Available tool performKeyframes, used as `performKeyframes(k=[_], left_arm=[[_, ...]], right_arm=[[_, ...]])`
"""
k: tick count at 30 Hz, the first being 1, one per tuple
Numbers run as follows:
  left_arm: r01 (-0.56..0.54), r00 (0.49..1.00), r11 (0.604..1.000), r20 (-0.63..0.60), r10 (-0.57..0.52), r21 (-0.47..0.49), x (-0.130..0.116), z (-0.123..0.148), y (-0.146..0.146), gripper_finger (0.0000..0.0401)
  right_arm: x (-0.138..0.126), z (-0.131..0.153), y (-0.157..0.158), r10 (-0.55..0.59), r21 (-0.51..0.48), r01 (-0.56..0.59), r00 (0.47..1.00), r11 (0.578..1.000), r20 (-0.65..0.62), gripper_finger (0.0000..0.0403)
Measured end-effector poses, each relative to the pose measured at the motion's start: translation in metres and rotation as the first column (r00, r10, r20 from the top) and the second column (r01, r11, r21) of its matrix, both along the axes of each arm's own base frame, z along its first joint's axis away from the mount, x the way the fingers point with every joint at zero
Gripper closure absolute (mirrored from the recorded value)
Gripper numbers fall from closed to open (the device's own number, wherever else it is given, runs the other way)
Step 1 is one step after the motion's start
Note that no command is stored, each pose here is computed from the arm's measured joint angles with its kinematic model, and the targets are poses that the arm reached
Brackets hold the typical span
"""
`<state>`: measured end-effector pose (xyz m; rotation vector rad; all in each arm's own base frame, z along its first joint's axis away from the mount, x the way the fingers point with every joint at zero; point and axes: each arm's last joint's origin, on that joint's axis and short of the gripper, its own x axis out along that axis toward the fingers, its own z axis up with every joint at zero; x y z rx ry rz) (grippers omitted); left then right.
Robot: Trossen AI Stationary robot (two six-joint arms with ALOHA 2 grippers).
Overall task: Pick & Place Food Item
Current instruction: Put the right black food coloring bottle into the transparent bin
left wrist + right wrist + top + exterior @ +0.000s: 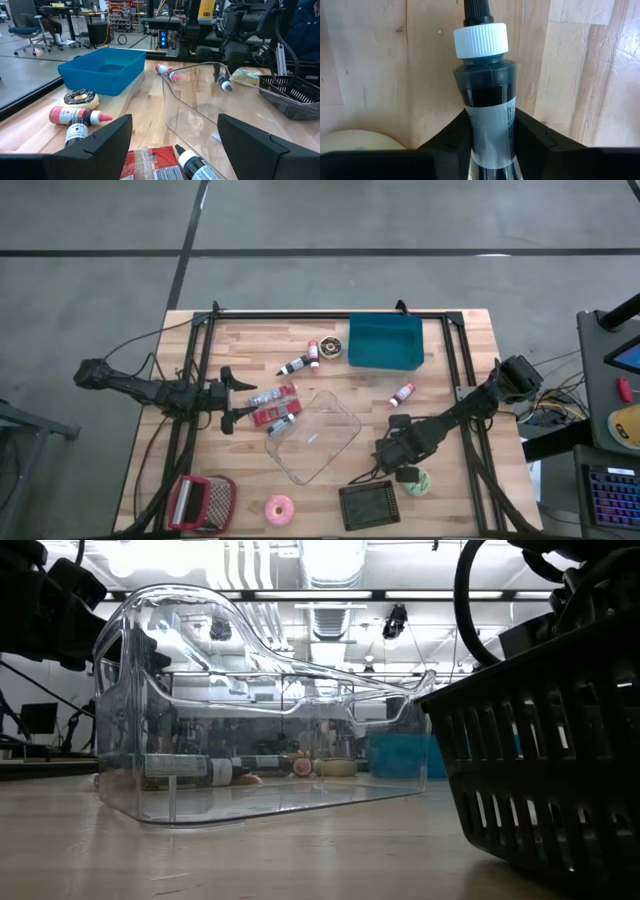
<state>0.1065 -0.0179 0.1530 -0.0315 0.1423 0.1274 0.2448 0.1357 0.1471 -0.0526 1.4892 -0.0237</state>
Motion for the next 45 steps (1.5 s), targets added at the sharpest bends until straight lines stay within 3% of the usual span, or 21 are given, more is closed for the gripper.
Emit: performKeyframes(k=[20,45], left_arm=[[0.0,1.0,1.0,0.0,0.0,0.002,0.0,0.0,0.0,0.0105],[0.001,1.0,1.0,-0.001,-0.001,0.004,0.0,0.0,0.0,0.0105]], right_arm=[[-0.003,0.018,0.003,-0.014,-0.01,0.016,0.992,1.0,0.124,0.0318],[-0.002,0.013,0.003,-0.017,0.003,0.017,0.989,1.0,0.149,0.0319]])
